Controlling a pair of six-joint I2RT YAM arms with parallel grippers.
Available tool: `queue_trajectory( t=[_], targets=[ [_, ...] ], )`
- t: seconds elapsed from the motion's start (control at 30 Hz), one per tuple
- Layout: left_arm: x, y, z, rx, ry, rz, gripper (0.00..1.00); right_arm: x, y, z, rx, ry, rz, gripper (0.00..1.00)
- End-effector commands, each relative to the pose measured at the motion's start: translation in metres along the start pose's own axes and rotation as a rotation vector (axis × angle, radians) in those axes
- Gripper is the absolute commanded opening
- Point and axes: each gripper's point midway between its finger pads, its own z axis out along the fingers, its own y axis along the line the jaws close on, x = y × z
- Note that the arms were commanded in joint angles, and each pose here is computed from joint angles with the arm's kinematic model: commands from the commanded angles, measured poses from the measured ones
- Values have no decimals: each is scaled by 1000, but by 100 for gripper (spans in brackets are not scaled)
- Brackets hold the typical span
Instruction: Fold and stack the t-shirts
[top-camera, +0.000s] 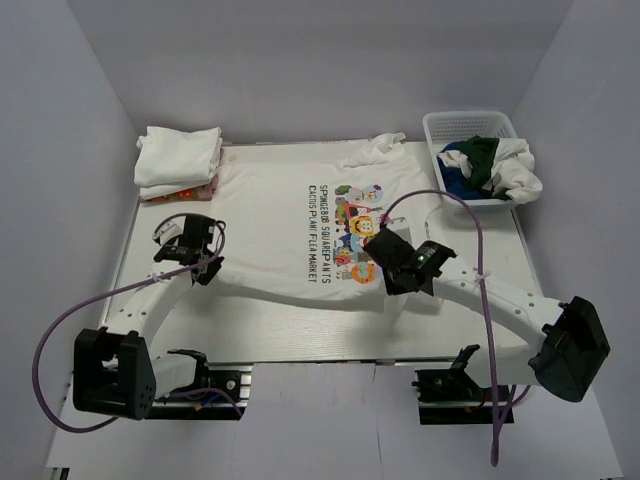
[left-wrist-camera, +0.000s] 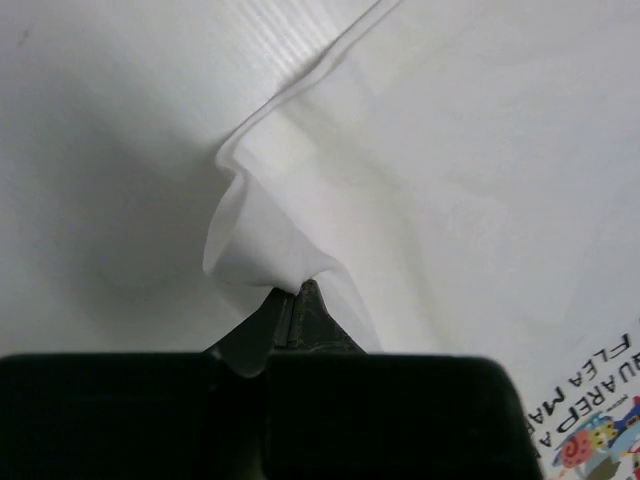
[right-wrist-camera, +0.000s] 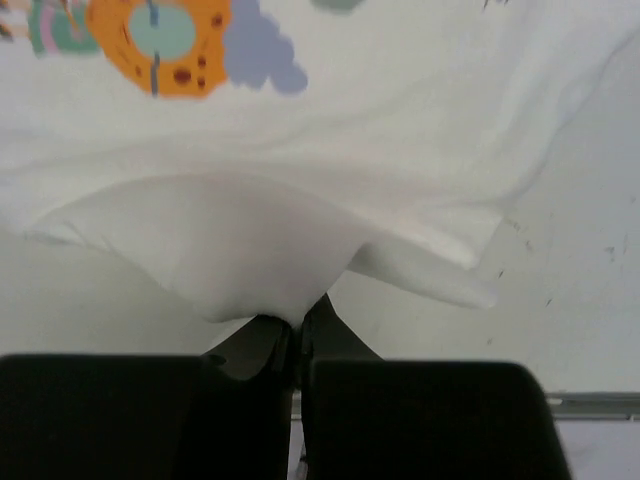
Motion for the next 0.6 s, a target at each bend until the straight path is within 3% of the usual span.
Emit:
queue_trajectory(
  t=[0.0,0.27,0.57],
  targets=[
    [-28,-30,-2,52,-71,-22,0,-64,-7,-4,21,-171,7,0],
    [-67,-71,18,2,-136,-22,0,-130,-32,20,71,-210,60,0],
    [-85,-110,66,-72,-116,-29,0,-190,-58,65,100,-211,80,0]
  ],
)
